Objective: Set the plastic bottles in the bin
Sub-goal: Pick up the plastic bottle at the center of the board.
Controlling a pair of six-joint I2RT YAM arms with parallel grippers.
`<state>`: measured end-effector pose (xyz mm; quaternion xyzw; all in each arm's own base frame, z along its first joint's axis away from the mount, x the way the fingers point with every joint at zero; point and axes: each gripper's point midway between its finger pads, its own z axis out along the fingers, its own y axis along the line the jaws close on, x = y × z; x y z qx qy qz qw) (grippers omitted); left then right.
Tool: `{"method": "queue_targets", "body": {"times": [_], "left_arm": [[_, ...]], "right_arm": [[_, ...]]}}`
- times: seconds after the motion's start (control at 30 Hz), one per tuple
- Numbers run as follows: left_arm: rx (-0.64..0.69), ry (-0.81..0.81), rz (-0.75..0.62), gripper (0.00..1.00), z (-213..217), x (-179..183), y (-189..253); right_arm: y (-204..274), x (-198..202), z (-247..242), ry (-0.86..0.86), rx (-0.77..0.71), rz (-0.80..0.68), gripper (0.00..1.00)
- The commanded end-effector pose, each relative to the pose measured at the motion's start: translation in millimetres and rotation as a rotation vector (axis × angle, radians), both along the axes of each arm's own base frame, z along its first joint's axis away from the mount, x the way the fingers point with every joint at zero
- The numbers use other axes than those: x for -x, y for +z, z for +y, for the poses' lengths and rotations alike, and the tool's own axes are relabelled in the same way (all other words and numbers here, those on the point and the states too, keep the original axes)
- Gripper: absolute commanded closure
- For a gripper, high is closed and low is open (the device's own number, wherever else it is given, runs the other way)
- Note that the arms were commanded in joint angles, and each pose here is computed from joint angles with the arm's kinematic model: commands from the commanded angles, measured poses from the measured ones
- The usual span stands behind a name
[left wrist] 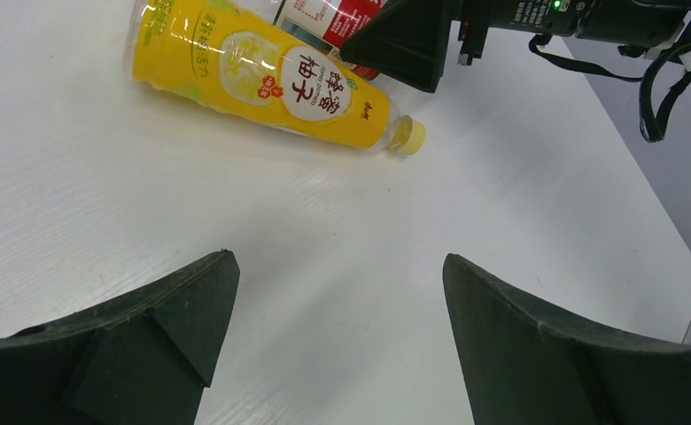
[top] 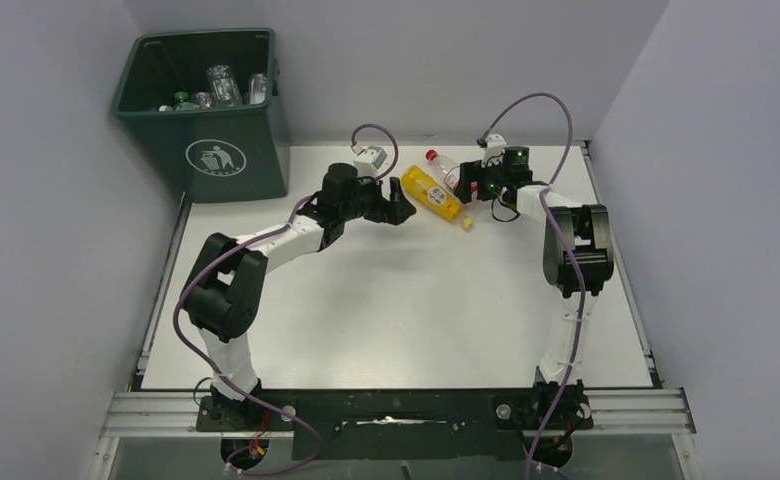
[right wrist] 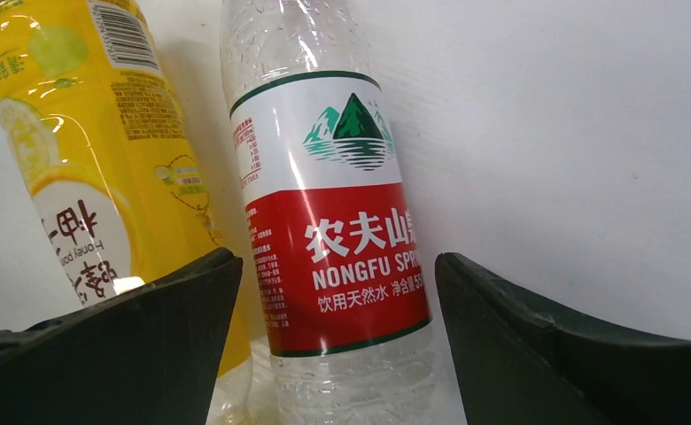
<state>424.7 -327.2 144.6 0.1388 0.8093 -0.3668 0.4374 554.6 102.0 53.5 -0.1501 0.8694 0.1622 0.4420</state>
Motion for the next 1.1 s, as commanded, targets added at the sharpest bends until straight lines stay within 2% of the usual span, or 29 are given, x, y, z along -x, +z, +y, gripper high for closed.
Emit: {"method": "queue_targets", "body": {"times": [0.0,0.23,0.37,0.5,0.77,0.93,1.07], "left_arm": [[0.054,-0.020,-0.072,0.13,-7,-8,49],[0.105,-0.056,-0.012,0.13,-13,1,65],[0.124,-0.063,-0.007,0.13,-12,8,72],[0.137,-0.073,0.004,0.13,-10,16,75],[0.245,-0.099,0.014,0.13,-4,28,96],[0.283,-0.078,0.019,0.13,2,29,104],[0.371,-0.080,0.021,0.13,14,30,116]], "right_arm": [[13,-11,5,0.010,0.025,-0.043,0.22],[2,-5,-2,-0.021,0.062,0.007,0.41],[2,-3,-7,-0.051,0.073,0.022,0.49],[17,-1,-15,-0.099,0.080,0.007,0.53],[82,4,-31,-0.191,0.088,-0.081,0.58],[130,21,-32,-0.210,0.063,-0.144,0.58],[160,44,-17,-0.173,-0.008,-0.180,0.58]]}}
